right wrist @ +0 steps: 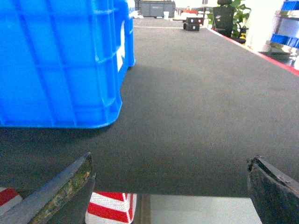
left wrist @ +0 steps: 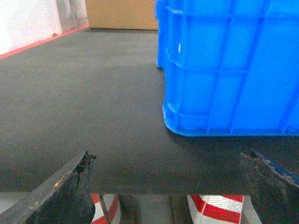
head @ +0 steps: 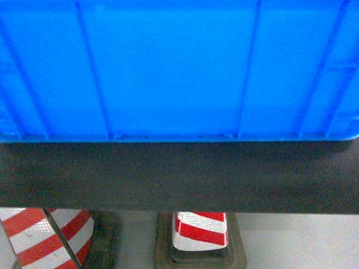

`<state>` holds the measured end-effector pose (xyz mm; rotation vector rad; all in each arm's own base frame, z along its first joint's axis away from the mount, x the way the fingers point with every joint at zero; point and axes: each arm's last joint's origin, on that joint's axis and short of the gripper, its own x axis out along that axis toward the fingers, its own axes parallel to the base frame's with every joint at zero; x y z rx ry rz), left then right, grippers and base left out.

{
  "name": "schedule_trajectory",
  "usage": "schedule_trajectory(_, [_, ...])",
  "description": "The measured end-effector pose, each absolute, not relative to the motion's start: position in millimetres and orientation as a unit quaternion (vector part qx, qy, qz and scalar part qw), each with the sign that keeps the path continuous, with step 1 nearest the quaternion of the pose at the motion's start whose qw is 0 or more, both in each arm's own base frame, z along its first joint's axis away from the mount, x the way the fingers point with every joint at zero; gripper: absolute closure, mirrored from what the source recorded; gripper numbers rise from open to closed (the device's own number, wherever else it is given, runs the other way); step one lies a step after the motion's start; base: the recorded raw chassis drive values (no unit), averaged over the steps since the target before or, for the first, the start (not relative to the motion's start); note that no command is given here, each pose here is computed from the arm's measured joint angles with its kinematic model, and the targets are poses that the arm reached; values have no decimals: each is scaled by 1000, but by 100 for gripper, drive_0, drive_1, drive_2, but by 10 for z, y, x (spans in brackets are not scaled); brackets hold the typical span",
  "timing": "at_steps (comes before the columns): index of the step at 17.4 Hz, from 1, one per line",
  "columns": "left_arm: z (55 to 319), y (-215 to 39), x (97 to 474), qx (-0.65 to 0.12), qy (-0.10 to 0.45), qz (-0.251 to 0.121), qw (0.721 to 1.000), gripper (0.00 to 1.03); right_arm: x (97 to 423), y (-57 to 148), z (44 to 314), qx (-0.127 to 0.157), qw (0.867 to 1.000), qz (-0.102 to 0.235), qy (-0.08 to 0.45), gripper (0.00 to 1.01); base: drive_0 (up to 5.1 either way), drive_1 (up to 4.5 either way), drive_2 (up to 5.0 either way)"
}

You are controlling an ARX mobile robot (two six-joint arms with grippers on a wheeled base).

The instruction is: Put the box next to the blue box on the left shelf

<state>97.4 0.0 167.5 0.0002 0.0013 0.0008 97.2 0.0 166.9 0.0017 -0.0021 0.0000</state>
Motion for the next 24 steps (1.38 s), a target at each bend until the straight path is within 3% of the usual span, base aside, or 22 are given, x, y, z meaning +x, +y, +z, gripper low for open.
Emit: schedule_trajectory(24, [1677, -1, 974, 0, 0, 0, 1000, 5, 972, 0, 1669, 1, 1000, 0, -1, 3, 0, 0, 0])
